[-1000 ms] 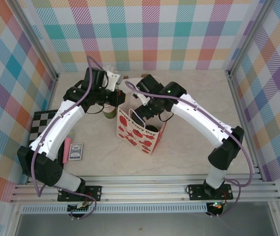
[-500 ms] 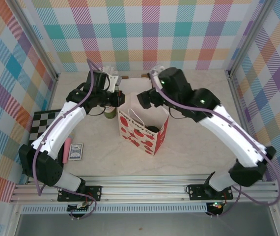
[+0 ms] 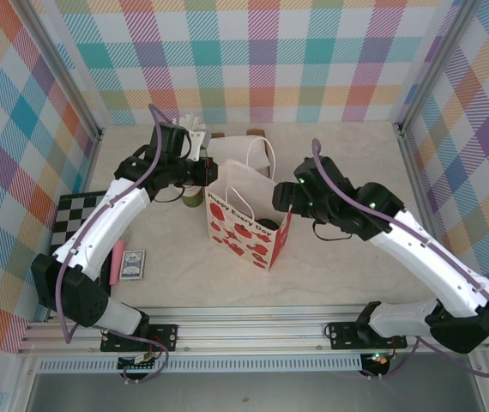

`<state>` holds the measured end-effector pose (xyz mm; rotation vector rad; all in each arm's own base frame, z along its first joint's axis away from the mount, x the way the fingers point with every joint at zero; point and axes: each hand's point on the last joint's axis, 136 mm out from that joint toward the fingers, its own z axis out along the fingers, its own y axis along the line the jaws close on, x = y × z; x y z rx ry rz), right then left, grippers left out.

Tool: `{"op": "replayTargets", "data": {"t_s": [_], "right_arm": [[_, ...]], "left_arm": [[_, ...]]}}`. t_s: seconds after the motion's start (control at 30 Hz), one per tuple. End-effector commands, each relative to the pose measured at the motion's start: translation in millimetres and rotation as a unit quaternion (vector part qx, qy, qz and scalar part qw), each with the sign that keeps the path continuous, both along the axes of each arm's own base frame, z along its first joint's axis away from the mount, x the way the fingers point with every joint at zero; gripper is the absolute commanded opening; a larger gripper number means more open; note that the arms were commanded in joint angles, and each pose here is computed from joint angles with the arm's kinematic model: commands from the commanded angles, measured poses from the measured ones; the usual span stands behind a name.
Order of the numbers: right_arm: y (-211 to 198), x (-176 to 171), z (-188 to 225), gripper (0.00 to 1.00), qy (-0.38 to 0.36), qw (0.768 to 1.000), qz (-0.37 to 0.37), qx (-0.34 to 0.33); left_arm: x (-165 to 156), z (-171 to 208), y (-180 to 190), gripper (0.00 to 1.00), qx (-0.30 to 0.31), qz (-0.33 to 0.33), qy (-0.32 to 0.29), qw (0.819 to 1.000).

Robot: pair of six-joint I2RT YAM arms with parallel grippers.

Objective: Pack the takeout coffee

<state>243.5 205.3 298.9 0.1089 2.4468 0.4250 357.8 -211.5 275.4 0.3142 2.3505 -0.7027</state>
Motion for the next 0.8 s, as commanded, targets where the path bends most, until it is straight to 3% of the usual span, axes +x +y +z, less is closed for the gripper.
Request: {"op": "replayTargets", "data": {"t_s": [0.0,0.13,0.3,0.37,0.43,0.77], "right_arm": [[-2,-16,-21,0.75,0.100,0.992,-0.069,0.017],[6,-16,-37,0.53,0.125,0.989,-0.081,0.028],[9,-8,-28,0.14,0.099,0.992,-0.070,0.032],[5,-4,-23,0.05,0.084,0.994,-0.072,0.022],[3,1,-19,0.00,0.072,0.995,-0.067,0.016],[-21,48,0,0.00,-0.024,0.998,-0.014,-0.053]], "left_arm": [[-7,6,-4,0.00,0.001,-0.019,-0.010,1.000],[-9,10,-6,0.00,-0.005,-0.022,-0.015,1.000],[-16,16,-8,0.00,-0.015,-0.031,-0.003,0.999],[-19,20,-11,0.00,-0.023,-0.031,0.007,0.999],[-19,21,-9,0.00,-0.021,-0.016,0.010,1.000],[-19,14,-32,0.00,-0.076,0.045,0.059,0.994]]}}
